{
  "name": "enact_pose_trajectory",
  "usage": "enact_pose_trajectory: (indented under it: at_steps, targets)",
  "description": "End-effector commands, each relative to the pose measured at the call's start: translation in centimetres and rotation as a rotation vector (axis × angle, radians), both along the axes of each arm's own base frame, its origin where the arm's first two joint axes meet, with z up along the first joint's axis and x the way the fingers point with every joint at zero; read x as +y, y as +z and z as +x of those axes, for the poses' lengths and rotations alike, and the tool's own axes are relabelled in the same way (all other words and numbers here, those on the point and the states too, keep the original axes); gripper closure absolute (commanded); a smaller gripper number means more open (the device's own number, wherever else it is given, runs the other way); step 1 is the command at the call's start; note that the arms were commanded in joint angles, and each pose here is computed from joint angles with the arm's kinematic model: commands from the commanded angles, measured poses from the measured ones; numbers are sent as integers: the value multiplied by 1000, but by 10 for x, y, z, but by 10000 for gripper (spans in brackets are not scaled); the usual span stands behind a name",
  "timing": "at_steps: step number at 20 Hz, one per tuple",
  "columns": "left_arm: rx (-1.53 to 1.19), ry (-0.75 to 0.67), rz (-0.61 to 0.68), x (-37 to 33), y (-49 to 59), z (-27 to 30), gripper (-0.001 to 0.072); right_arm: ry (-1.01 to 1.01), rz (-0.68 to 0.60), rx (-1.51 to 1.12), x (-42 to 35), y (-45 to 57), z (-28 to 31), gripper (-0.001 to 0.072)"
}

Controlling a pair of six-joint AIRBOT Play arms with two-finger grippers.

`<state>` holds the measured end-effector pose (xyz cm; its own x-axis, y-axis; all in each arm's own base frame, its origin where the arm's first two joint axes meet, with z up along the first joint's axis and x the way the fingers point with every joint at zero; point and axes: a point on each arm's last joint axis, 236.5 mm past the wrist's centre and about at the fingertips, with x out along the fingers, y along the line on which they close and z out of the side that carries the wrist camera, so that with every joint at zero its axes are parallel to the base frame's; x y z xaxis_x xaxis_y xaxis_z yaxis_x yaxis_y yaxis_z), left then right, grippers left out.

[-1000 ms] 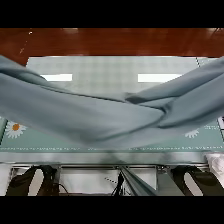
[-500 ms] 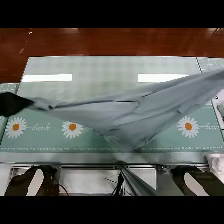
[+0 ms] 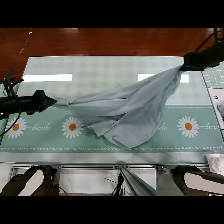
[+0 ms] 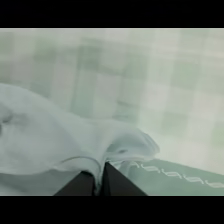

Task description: Fold the shirts.

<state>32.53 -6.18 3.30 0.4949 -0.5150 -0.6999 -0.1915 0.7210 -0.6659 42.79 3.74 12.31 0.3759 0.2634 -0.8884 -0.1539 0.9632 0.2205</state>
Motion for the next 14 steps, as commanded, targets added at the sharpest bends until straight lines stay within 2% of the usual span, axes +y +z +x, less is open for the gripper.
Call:
enact_pose_trajectory:
  at_steps: [1,3,5,6,7,8,9,12,14]
  targets:
    - [9,64,-77,0,-21,27,685,-13,109,-5,19,-26,33,673]
    - [66,51,-91,-1,-39,25,683,-15,122,10,21,-35,36,673]
    - [114,35,-107,-4,-52,21,615,-15,118,17,20,-39,37,673]
    - [123,12,-111,-7,-55,17,541,-14,118,17,20,-39,37,673]
    - [114,-17,-106,-7,-53,15,436,-14,118,18,20,-39,37,673]
    - [113,-29,-120,-3,-45,13,260,-13,118,22,21,-39,36,673]
    - [119,-34,-148,0,-33,11,141,-11,118,26,21,-40,35,673]
    - [121,-130,-202,0,9,-14,140,-9,118,30,21,-40,34,673]
    - [148,-185,-157,-7,11,-39,154,-10,118,29,21,-40,34,673]
